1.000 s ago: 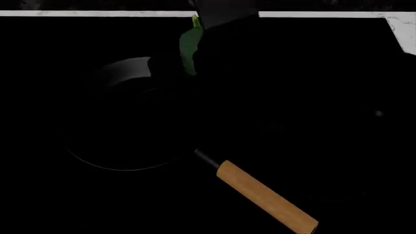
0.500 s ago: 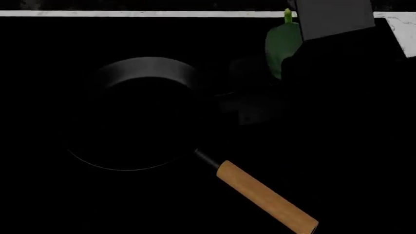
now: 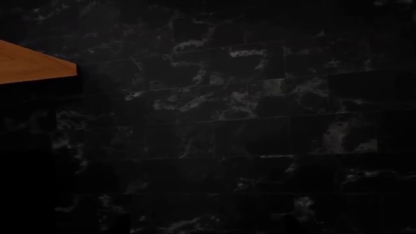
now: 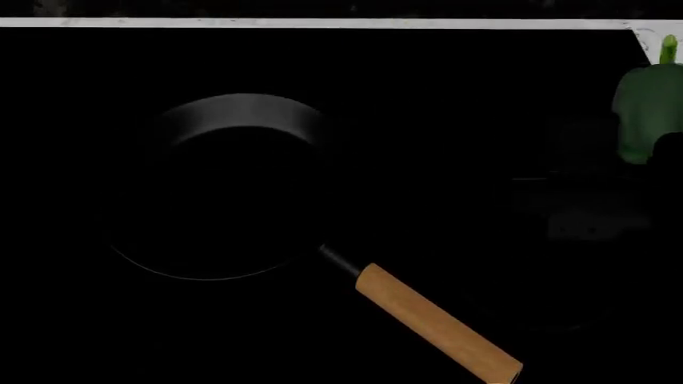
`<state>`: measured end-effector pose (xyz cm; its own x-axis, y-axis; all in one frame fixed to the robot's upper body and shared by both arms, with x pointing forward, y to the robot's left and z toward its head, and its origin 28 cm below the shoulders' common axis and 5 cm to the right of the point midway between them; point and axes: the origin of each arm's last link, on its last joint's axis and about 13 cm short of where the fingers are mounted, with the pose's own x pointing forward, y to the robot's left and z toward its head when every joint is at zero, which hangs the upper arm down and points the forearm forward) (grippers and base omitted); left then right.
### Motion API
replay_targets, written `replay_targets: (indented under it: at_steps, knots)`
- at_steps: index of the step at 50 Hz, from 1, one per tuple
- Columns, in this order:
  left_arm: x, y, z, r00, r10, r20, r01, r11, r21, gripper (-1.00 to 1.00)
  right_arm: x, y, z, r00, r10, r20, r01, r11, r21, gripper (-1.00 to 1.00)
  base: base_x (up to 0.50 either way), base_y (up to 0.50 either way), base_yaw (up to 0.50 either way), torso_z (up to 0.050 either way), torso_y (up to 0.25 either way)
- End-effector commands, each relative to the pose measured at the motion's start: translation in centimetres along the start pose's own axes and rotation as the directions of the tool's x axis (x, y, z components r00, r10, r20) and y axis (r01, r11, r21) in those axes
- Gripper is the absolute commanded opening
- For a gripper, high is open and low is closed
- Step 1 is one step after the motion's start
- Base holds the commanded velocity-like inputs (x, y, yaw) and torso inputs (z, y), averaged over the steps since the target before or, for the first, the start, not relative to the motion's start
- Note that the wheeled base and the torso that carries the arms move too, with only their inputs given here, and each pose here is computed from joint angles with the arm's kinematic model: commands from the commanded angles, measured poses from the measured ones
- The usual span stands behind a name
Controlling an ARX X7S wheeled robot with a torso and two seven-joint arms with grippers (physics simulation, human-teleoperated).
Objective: Pick the bell pepper from the pan and place it in the bowl.
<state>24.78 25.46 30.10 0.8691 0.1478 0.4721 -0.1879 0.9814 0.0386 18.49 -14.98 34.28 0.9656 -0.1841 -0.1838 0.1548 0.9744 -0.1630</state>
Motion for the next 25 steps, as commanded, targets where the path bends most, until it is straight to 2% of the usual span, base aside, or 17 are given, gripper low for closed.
replay_targets:
  at_steps: [1, 12, 25]
  knots:
    - [-2.0, 0.5, -4.1, 0.984, 0.034, -0.177, -0.042, 0.998, -0.037, 1.00, -2.2, -2.6, -1.2, 0.993, -0.121, -0.010, 0.122, 0.992, 0.045, -1.00, -0.01, 0.00, 0.00, -0.013, -0.013]
    - [-1.9, 0.5, -4.8, 0.982, 0.029, -0.188, -0.038, 0.998, -0.044, 1.00, -4.0, -4.3, -1.4, 0.975, -0.220, -0.013, 0.221, 0.973, 0.067, -1.00, -0.01, 0.00, 0.00, -0.013, -0.013]
    - [-2.0, 0.5, -5.3, 0.980, 0.029, -0.198, -0.039, 0.998, -0.048, 1.00, -4.8, -6.3, -1.3, 0.948, -0.316, -0.031, 0.318, 0.942, 0.103, -1.00, -0.01, 0.00, 0.01, -0.013, -0.013]
